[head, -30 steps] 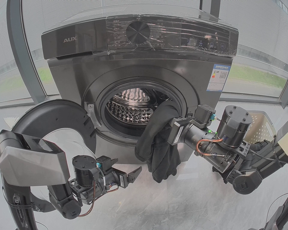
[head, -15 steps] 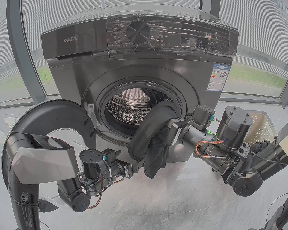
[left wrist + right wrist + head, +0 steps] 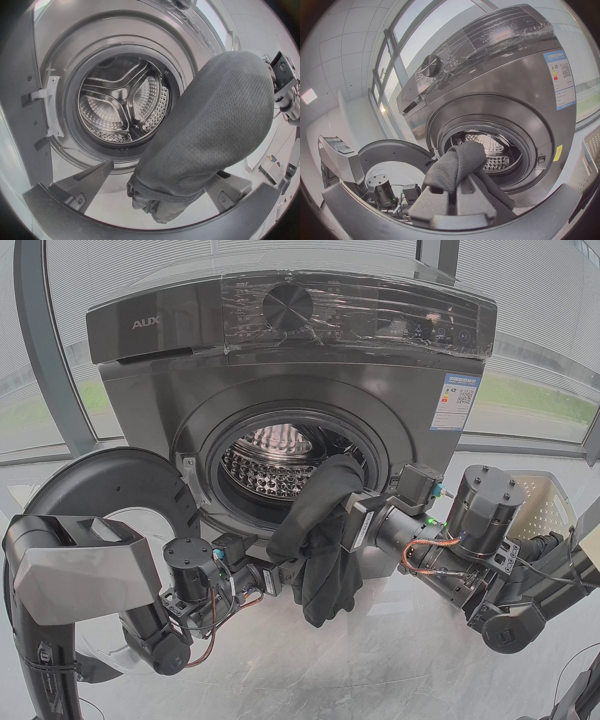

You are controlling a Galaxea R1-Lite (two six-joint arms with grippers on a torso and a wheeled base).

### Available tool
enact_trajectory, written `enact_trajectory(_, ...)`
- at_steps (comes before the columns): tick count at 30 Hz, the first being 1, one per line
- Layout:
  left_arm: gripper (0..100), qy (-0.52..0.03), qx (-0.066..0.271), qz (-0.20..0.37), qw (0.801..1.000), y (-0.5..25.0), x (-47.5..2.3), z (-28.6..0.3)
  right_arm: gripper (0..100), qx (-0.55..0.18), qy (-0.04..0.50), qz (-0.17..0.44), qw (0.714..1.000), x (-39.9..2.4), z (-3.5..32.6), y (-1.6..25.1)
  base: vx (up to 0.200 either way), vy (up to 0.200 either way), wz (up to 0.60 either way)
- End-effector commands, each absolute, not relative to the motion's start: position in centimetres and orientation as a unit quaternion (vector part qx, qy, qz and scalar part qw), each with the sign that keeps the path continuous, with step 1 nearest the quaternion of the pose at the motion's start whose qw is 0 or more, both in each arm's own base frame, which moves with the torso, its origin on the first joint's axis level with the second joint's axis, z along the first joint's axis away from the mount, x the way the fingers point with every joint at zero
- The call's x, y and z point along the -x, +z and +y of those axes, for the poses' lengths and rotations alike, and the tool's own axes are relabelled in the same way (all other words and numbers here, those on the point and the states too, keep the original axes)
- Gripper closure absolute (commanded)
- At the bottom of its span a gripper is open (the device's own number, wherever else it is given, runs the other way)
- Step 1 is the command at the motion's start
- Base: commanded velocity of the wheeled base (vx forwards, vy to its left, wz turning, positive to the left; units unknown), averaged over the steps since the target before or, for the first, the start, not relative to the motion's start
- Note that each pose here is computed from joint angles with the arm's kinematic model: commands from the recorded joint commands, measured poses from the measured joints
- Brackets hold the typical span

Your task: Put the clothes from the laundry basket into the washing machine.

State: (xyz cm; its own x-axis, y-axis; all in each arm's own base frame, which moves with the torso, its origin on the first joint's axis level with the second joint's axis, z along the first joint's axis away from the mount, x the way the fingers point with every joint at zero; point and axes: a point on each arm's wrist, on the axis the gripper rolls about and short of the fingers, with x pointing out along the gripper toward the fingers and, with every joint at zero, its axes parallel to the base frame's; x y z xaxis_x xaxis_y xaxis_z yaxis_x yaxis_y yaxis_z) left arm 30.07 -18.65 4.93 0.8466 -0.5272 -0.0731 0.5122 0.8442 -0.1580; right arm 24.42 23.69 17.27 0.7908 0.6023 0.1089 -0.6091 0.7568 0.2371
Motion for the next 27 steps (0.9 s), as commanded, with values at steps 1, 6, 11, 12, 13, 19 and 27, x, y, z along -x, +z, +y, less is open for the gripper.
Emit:
enact_trajectory(1,0,-0.274,0.064,0.046,0.958,5.48,-30.01,-18.69,100,-0.129,0.323,-0.008,0.938,-24.46,23.76,16.91,0.0,0.0,0.0)
enact_trajectory(6,0,-0.277,0.058,0.047,0.958,5.35,-29.99,-18.7,100,-0.128,0.323,-0.005,0.938,-24.39,23.76,16.8,0.0,0.0,0.0)
enact_trajectory(11,0,-0.281,0.049,0.044,0.958,5.4,-29.98,-18.71,100,-0.126,0.324,-0.003,0.938,-24.28,23.73,16.62,0.0,0.0,0.0)
enact_trajectory(12,0,-0.281,0.048,0.043,0.958,5.43,-30.0,-18.72,100,-0.125,0.324,-0.001,0.938,-24.26,23.71,16.53,0.0,0.0,0.0)
enact_trajectory(13,0,-0.281,0.048,0.042,0.958,5.48,-29.99,-18.72,100,-0.125,0.323,-0.001,0.938,-24.28,23.66,16.51,0.0,0.0,0.0)
enact_trajectory(19,0,-0.288,0.045,0.039,0.956,5.67,-29.71,-19.05,100,-0.124,0.323,0.002,0.938,-24.21,23.66,16.39,0.0,0.0,0.0)
enact_trajectory(27,100,-0.298,0.045,0.042,0.953,5.46,-29.49,-19.57,100,-0.123,0.323,0.004,0.938,-24.23,23.68,16.24,0.0,0.0,0.0)
